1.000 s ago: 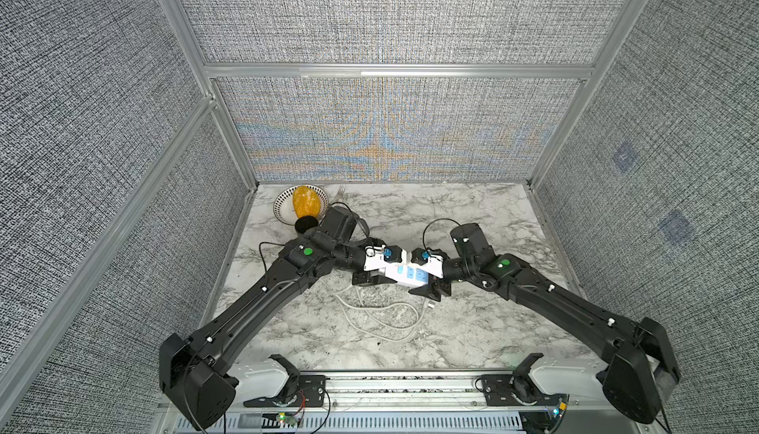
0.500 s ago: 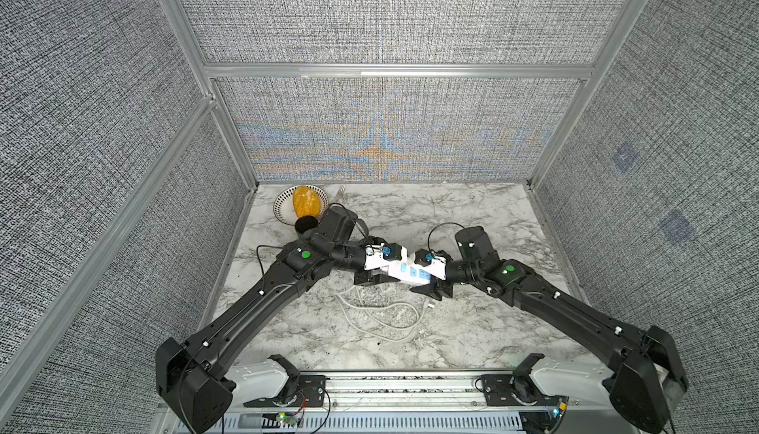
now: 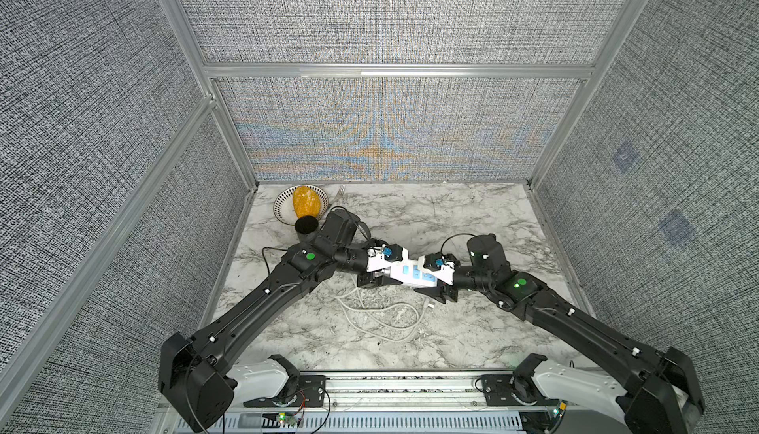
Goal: Wrap the cord around the power strip
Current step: Adjust the power strip.
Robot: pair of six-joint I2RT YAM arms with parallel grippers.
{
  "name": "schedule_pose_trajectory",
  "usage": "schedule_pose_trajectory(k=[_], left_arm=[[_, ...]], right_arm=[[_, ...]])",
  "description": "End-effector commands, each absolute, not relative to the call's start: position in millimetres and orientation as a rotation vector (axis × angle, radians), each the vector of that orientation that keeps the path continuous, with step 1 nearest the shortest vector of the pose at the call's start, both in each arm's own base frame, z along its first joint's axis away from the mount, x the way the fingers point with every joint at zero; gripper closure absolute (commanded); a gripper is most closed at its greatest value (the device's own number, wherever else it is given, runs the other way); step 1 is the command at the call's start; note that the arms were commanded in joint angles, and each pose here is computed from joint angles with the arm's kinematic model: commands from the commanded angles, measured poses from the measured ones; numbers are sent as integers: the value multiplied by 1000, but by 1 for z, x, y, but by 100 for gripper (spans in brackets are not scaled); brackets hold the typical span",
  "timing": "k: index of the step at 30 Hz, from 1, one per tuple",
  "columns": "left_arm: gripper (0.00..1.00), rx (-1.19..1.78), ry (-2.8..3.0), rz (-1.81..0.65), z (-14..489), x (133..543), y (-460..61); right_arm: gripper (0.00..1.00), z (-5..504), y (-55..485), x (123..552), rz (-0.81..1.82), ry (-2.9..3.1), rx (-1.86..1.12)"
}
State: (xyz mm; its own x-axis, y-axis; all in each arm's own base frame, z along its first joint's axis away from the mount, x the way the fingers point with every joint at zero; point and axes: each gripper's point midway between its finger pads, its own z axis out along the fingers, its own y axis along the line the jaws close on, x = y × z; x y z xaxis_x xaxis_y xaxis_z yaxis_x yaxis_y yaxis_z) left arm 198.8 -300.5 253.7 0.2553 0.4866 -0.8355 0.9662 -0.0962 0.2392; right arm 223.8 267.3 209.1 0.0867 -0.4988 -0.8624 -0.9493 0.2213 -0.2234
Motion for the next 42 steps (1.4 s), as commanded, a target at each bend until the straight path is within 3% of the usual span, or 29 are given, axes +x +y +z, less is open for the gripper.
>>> schedule_pose_trajectory(k=[1, 19, 29, 34, 42], left_arm=[[100, 1718, 1382, -798, 250, 193, -301], [100, 1662, 1358, -837, 259, 192, -305], [100, 1661, 1365, -843, 258, 192, -305], [100, 1657, 1378, -831, 258, 195, -305], [100, 1654, 1349, -852, 265, 197, -309]], right_arm=[[27, 223, 271, 226, 609, 1504, -1381], [21, 232, 246, 235, 598, 1529, -1258], [32, 243, 254, 223, 730, 1479, -1284], [24, 246, 255, 220, 754, 1474, -1282], [39, 240, 257, 217, 797, 1505, -1292]])
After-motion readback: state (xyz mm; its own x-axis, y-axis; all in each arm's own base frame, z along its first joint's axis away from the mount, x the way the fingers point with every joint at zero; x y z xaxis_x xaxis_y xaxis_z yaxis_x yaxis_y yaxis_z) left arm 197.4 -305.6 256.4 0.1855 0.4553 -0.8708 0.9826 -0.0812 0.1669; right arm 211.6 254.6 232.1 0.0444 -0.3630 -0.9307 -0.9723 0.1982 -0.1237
